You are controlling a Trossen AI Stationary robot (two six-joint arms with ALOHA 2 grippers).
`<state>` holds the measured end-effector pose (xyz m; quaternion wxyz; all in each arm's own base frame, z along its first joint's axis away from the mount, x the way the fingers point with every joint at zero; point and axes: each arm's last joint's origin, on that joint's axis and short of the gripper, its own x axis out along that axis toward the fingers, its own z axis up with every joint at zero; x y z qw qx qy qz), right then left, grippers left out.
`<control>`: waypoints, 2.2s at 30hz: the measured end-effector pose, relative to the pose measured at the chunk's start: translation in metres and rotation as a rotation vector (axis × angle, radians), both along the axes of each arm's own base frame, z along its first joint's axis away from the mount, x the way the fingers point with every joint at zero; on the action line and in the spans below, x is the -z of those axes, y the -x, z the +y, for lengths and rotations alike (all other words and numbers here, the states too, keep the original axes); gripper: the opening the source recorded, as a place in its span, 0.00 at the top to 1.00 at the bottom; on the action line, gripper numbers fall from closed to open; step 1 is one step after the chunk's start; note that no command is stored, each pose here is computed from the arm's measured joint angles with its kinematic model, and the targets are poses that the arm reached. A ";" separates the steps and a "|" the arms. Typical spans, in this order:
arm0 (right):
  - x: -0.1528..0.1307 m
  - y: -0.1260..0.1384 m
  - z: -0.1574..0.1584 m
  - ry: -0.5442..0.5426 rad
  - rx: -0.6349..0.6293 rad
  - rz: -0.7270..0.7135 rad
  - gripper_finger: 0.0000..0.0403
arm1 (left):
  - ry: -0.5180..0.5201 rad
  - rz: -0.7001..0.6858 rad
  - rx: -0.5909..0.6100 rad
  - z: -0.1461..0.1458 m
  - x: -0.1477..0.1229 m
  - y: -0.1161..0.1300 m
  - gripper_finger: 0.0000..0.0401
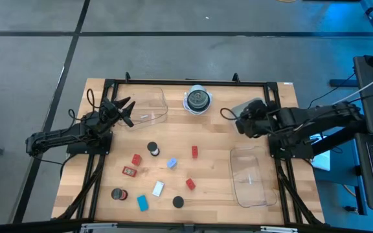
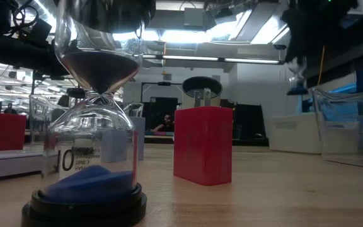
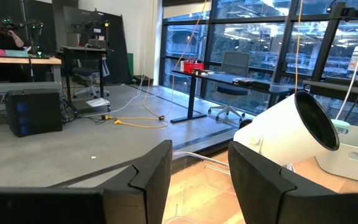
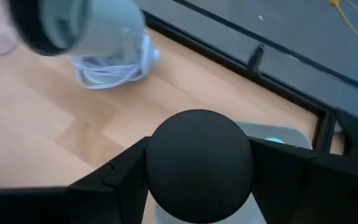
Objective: Pick & Place Office items
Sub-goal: Put the right blue hourglass into the gray bin
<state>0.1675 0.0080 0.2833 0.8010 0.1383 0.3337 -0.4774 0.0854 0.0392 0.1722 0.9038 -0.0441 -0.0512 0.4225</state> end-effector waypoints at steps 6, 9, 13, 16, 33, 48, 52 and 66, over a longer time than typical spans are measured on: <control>0.046 0.005 -0.013 -0.012 0.101 -0.055 0.46 | 0.000 0.001 -0.001 0.000 0.000 0.000 0.61; 0.065 0.005 -0.018 -0.019 0.146 -0.088 0.46 | 0.000 0.000 -0.002 0.000 0.000 0.000 0.61; 0.087 0.006 -0.024 -0.023 0.203 -0.148 0.46 | 0.000 0.000 -0.003 0.000 0.000 0.000 0.61; 0.099 0.005 -0.028 -0.037 0.233 -0.207 0.46 | 0.000 0.000 -0.003 0.000 0.000 0.000 0.61; 0.119 -0.005 -0.046 -0.065 0.267 -0.187 0.46 | -0.010 0.015 -0.028 0.001 0.000 0.001 0.61; 0.124 -0.015 -0.048 -0.035 0.243 -0.172 0.43 | -0.020 0.029 -0.054 0.001 0.000 0.001 0.61; 0.126 -0.015 -0.047 -0.052 0.235 -0.161 0.40 | -0.024 0.034 -0.054 0.001 0.000 0.001 0.61; 0.108 -0.013 -0.047 -0.030 0.184 -0.178 0.30 | -0.029 0.040 -0.055 0.001 0.000 0.001 0.61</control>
